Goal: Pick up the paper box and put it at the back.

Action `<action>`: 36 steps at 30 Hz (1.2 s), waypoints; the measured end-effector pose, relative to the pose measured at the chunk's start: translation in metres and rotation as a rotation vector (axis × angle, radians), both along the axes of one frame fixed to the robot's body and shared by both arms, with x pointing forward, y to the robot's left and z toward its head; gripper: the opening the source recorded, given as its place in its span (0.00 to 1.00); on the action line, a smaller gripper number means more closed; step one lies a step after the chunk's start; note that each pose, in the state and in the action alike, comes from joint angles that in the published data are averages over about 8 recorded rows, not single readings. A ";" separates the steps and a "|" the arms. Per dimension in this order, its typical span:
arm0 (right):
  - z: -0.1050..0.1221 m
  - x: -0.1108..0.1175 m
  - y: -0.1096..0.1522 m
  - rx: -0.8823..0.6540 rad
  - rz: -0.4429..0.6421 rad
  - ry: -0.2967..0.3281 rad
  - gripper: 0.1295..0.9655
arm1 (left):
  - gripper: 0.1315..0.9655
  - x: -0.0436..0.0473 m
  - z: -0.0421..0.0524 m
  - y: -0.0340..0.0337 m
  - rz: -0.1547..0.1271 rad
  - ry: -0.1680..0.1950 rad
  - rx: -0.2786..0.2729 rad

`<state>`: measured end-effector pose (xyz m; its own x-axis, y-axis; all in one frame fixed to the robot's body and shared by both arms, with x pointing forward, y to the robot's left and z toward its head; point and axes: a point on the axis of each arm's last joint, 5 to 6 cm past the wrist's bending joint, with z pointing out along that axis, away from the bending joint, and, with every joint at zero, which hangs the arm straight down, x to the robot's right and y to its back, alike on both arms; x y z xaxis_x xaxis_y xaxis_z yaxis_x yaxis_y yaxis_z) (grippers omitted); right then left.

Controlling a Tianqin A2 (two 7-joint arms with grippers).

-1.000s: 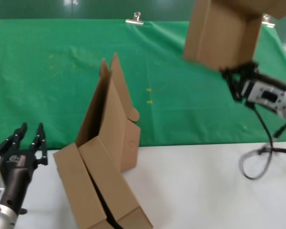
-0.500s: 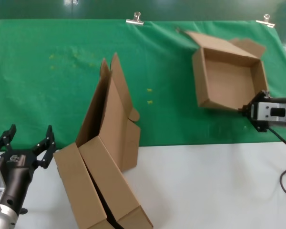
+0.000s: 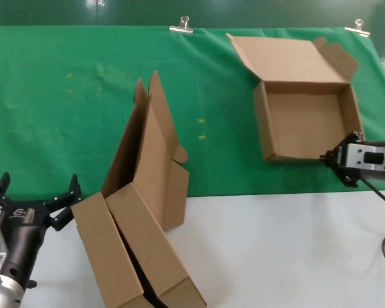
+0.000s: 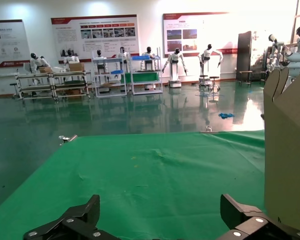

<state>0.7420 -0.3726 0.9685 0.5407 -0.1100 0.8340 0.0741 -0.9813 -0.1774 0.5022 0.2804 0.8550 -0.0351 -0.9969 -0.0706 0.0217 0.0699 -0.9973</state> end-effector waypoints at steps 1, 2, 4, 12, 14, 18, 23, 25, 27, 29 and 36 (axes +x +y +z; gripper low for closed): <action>0.000 0.000 0.001 0.007 0.000 0.002 0.03 | 0.77 0.0000 0.0000 0.0000 0.000 0.000 0.000; 0.000 0.000 0.001 0.013 0.000 0.003 0.03 | 0.79 0.0000 0.0000 0.0000 0.000 0.000 0.000; 0.000 0.000 0.002 0.025 0.001 0.007 0.04 | 0.84 0.0000 0.0000 0.0000 0.000 0.000 0.000; 0.006 0.001 0.003 0.073 0.010 0.010 0.10 | 0.94 0.0000 0.0000 0.0000 0.000 0.000 0.000; 0.007 0.001 0.002 0.088 0.017 0.007 0.14 | 0.97 0.0000 0.0000 0.0000 0.000 0.000 0.000; 0.010 -0.002 -0.004 0.135 0.042 -0.003 0.22 | 0.98 0.0000 0.0000 0.0000 0.000 0.000 0.000; 0.012 -0.010 -0.016 0.262 0.084 -0.057 0.31 | 1.00 0.0000 0.0000 0.0000 0.000 0.000 0.000; 0.010 -0.016 -0.022 0.352 0.103 -0.093 0.37 | 1.00 0.0000 0.0000 0.0000 0.000 0.000 0.000; 0.005 -0.025 -0.026 0.465 0.122 -0.129 0.43 | 1.00 0.0000 0.0000 0.0000 0.000 0.000 0.000; -0.003 -0.037 -0.030 0.594 0.139 -0.155 0.48 | 1.00 0.0000 0.0000 0.0000 0.000 0.000 0.000; -0.052 -0.089 -0.021 1.057 0.127 -0.153 0.58 | 1.00 0.0000 0.0000 0.0000 0.000 0.000 0.000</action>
<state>0.6532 -0.3935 0.9161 0.4968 -0.7654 0.4091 0.2582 -0.3197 -0.9116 0.5022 0.2804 0.8550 -0.0351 -0.9969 -0.0706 0.0217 0.0699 -0.9973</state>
